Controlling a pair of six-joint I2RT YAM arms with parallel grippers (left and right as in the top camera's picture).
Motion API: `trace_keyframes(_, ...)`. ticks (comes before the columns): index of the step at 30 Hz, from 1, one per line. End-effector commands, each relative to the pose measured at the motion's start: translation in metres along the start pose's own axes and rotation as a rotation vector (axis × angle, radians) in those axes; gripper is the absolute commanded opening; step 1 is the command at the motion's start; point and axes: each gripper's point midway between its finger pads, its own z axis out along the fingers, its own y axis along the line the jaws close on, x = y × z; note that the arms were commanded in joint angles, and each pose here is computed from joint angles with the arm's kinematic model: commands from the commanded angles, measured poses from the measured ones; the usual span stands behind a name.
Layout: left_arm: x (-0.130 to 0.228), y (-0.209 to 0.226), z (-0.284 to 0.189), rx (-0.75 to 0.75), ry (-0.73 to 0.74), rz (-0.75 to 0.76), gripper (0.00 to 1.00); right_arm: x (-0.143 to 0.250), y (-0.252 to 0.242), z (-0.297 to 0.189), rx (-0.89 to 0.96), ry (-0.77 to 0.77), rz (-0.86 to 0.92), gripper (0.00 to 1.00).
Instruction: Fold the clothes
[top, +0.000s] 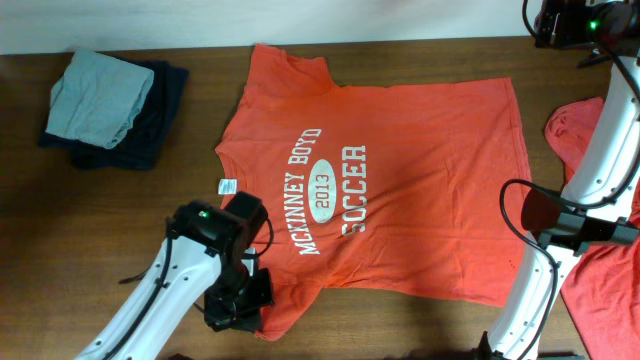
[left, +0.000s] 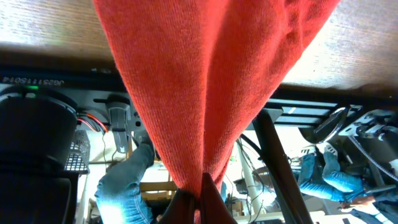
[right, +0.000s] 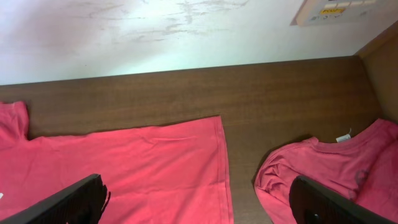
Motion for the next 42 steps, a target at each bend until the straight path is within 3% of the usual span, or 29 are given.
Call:
trace_keyframes(1, 0.006, -0.006, -0.001, 0.016, -0.002, -0.026, 0.0, 0.0, 0.004, 0.002, -0.016, 0.001, -0.002, 0.98)
trace_keyframes(18, 0.026, -0.025, 0.011, -0.006, 0.017, -0.038, 0.0, 0.0, 0.004, 0.002, -0.016, 0.001, -0.002, 0.99)
trace_keyframes(33, -0.019, 0.0, 0.003, -0.144, -0.221, -0.044, 0.0, 0.0, 0.004, 0.002, -0.016, 0.001, -0.002, 0.99)
trace_keyframes(42, -0.041, -0.001, -0.005, -0.11, -0.283, -0.042, 0.0, 0.0, 0.004, 0.002, -0.016, 0.001, -0.002, 0.98)
